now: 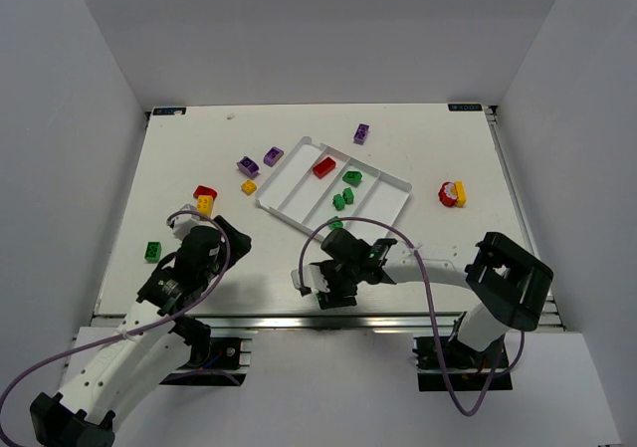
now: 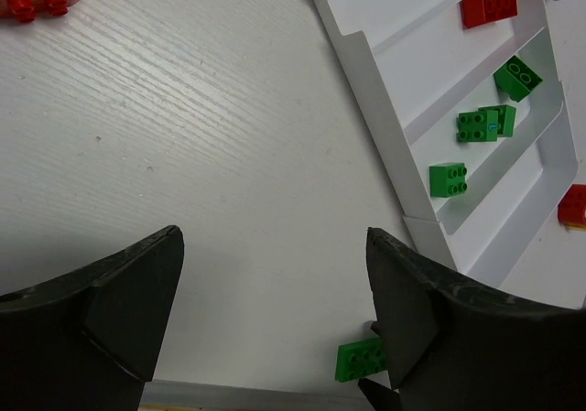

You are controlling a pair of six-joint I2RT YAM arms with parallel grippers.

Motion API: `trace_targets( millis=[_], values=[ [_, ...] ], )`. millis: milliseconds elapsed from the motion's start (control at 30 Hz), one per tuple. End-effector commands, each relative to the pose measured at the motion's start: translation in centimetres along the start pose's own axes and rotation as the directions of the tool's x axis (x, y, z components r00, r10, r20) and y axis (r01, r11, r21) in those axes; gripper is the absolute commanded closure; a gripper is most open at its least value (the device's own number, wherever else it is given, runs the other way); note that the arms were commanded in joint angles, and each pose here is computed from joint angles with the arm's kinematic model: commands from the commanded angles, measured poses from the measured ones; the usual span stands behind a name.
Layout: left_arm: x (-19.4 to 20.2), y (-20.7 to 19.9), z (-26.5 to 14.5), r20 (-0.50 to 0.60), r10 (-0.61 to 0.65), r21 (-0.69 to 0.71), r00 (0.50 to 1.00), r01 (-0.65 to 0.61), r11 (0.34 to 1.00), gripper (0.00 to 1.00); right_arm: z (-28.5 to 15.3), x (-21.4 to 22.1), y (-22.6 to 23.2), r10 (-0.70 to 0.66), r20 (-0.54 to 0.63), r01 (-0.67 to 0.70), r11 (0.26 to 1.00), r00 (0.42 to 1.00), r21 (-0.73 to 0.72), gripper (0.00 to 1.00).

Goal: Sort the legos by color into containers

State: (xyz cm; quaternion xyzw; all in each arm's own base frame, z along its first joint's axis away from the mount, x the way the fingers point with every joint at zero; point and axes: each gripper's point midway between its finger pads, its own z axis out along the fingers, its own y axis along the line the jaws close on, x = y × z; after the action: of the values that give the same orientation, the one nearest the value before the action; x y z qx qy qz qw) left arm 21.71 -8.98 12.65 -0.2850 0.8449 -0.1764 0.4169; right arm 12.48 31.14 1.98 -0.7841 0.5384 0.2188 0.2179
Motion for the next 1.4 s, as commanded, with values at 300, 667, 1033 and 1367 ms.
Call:
trace_targets(
  millis=[300, 667, 1033, 1367],
  values=[
    [-0.1, 0.8, 0.2, 0.019, -0.01, -0.029, 1.0, 0.011, 1.0, 0.1, 0.5, 1.5, 1.0, 0.009, -0.03, -0.009, 1.0, 1.0, -0.001, 0.52],
    [0.0, 0.9, 0.4, 0.018, -0.017, -0.036, 1.0, 0.017, 0.999, 0.1, -0.7, -0.5, 2.2, -0.005, 0.06, 0.009, 0.998, 0.998, -0.063, 0.83],
    [0.0, 0.4, 0.8, 0.012, -0.013, -0.03, 1.0, 0.013, 0.999, 0.1, -12.5, -6.9, -9.4, 0.076, 0.366, -0.162, 0.964, 0.928, 0.212, 1.0],
    [0.1, 0.4, 0.9, 0.007, -0.002, -0.029, 1.0, 0.002, 1.0, 0.1, -20.3, 0.1, -22.3, 0.389, 0.535, -0.622, 0.689, 0.75, 0.371, 1.0]
  ],
)
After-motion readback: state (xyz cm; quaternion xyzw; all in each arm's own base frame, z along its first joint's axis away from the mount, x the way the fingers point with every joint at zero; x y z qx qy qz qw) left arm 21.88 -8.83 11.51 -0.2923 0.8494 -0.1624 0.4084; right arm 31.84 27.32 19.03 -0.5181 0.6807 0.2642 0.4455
